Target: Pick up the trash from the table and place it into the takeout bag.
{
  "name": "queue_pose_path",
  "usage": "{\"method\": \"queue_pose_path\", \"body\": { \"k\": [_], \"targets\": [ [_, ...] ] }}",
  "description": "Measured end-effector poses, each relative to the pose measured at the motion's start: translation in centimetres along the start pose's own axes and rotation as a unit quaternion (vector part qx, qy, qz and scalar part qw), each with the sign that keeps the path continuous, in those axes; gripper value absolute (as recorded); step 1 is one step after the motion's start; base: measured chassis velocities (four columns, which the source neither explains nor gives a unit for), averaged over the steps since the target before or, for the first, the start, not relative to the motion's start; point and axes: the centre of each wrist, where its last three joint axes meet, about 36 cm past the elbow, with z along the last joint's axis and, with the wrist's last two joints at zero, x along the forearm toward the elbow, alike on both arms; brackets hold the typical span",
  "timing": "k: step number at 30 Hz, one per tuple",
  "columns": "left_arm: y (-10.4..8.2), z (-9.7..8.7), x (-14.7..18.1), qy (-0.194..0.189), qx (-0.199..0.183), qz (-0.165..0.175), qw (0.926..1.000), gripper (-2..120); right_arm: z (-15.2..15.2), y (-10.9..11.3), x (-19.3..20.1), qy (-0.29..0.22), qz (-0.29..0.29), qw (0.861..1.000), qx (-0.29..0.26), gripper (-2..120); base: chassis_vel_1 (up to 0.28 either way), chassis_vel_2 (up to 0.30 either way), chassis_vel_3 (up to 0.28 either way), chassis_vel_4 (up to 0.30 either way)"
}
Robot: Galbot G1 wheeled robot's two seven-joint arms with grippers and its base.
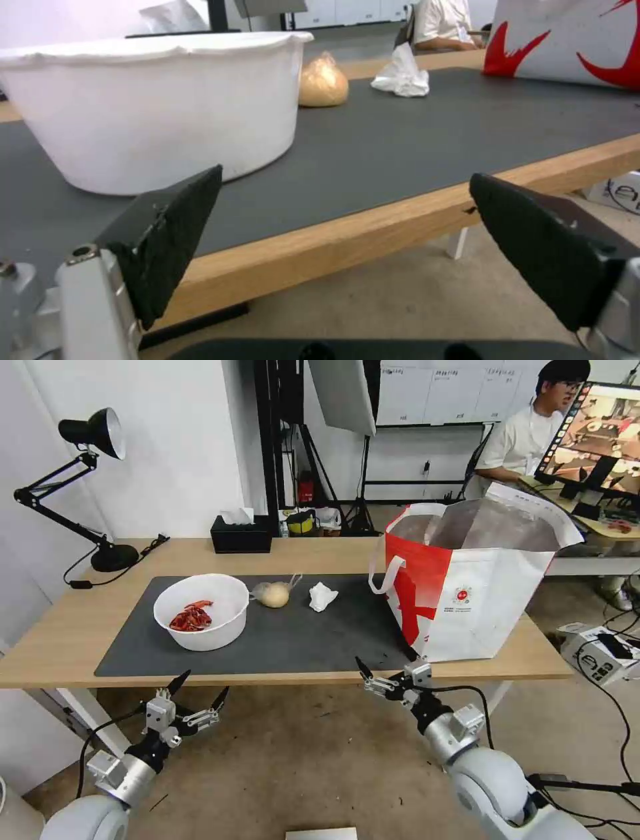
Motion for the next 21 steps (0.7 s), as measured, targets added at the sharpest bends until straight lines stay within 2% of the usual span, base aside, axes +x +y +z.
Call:
{"method": "queue_pose_path", "body": {
  "k": [5, 6, 9, 11, 14, 17, 19, 21],
  "targets": [
    [0.0, -0.3, -0.1, -0.002, -0.002, 0.001, 1.0000, 100, -0.7, 1.9, -5.4, 0.004, -0.014, 1.000, 0.005, 100, 0.000, 0.000, 0.000, 0.000],
    [0.0, -0.3, -0.1, -0.002, -0.002, 0.001, 1.0000, 100, -0.7, 1.9, -5.4, 0.004, -0.014, 1.000, 0.005, 100, 0.000, 0.000, 0.000, 0.000],
    [-0.1, -0.4, -0.1, -0.003, 0.000, 0.000, 1.0000, 100, -1.4, 4.0, -9.1, 0.020, -0.019, 1.000, 0.003, 100, 0.000, 0.000, 0.000, 0.000],
    [-0.1, -0.3, -0.1, -0.003, 0.000, -0.001, 1.0000, 100, -1.6, 4.3, -9.7, 0.024, -0.018, 1.000, 0.003, 100, 0.000, 0.000, 0.000, 0.000],
    [-0.1, -0.4, 0.1, -0.004, 0.000, -0.005, 1.0000, 100, -2.9, 5.6, -12.4, 0.047, 0.002, 0.999, 0.016, 100, 0.000, 0.000, 0.000, 0.000],
    [0.0, -0.5, 0.2, -0.004, 0.000, -0.008, 1.0000, 100, -3.6, 6.0, -13.7, 0.054, 0.017, 0.998, 0.021, 100, 0.000, 0.000, 0.000, 0.000],
    [0.0, -0.5, 0.4, -0.006, 0.002, -0.014, 0.9999, 100, -4.8, 6.4, -16.7, 0.070, 0.056, 0.996, 0.024, 100, 0.000, 0.000, 0.000, 0.000],
    [-0.1, -0.6, 0.5, -0.007, 0.002, -0.015, 0.9999, 100, -5.1, 6.3, -17.5, 0.074, 0.065, 0.995, 0.027, 100, 0.000, 0.000, 0.000, 0.000]
  ]
}}
